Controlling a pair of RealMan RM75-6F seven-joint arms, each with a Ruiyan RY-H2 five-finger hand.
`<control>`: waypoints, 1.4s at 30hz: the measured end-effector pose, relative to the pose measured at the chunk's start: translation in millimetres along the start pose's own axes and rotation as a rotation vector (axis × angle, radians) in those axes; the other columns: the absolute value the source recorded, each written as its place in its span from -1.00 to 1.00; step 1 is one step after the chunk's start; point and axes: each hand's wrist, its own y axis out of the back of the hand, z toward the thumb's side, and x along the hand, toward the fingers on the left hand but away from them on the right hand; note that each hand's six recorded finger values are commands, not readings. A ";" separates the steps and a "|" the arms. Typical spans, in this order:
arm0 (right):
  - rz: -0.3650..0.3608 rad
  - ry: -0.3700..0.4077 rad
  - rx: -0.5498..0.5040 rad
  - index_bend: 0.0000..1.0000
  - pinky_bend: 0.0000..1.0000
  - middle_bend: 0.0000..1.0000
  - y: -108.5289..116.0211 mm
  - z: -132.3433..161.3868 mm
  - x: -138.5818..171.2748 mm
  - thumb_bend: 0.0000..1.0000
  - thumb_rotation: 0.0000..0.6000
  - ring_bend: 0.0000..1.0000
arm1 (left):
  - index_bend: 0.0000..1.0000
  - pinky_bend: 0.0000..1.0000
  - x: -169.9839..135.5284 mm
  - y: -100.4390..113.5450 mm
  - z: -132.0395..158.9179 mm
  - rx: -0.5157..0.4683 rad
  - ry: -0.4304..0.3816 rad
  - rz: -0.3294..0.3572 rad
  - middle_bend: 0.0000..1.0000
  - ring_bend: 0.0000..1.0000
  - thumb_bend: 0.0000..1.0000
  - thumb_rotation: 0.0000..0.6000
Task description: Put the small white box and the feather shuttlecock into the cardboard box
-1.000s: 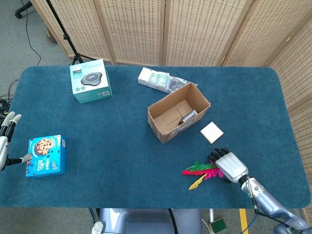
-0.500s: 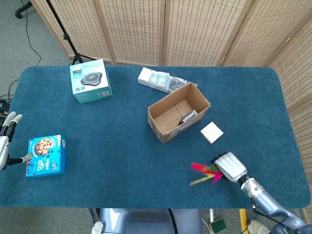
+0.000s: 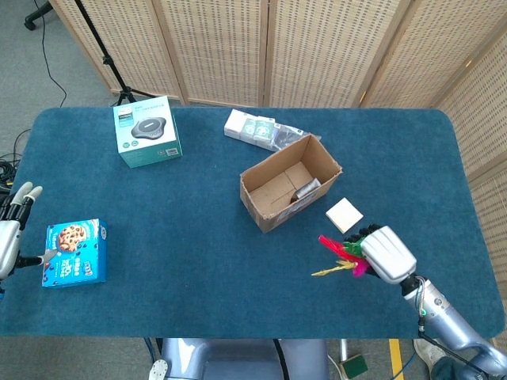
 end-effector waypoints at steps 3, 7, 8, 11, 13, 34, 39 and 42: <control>-0.096 0.011 0.008 0.33 0.11 0.31 37.2 5.9 -22.7 0.34 1.00 0.17 | -1.00 -1.00 0.2 -0.1 1.4 0.002 -0.005 0.001 -1.00 -1.00 -1.00 1.00; -0.154 0.041 0.020 0.33 0.11 0.31 70.1 15.3 -64.1 0.34 1.00 0.17 | -1.00 -1.00 -0.6 -0.9 4.8 0.008 -0.016 0.000 -1.00 -1.00 -1.00 1.00; -0.152 0.055 0.030 0.33 0.11 0.31 74.4 19.5 -77.7 0.34 1.00 0.17 | -1.00 -1.00 -1.1 -1.1 5.9 0.011 -0.019 -0.001 -1.00 -1.00 -1.00 1.00; -0.149 0.087 0.077 0.33 0.11 0.32 80.7 30.1 -109.1 0.34 1.00 0.17 | -1.00 -1.00 -2.2 -1.1 8.3 0.015 -0.024 0.000 -1.00 -1.00 -1.00 1.00; -0.154 0.106 0.132 0.33 0.11 0.32 81.4 36.1 -129.3 0.34 1.00 0.17 | -1.00 -1.00 -3.0 -0.7 8.7 0.017 -0.024 0.001 -1.00 -1.00 -1.00 1.00; -0.084 0.127 0.602 0.33 0.11 0.27 31.8 41.8 -231.8 0.20 1.00 0.17 | -1.00 -1.00 2.2 -4.5 2.1 0.023 0.008 -0.021 -1.00 -1.00 -1.00 1.00; -0.069 0.116 0.673 0.19 0.11 0.10 19.9 30.8 -234.9 0.00 1.00 0.06 | -1.00 -1.00 3.9 -5.6 1.8 0.021 0.011 -0.028 -1.00 -1.00 -1.00 1.00; -0.055 0.098 0.733 -0.47 -0.27 -0.55 15.3 19.8 -237.0 -0.61 1.00 -0.55 | -1.00 -1.00 4.5 -5.4 1.8 0.017 0.011 -0.029 -1.00 -1.00 -1.00 1.00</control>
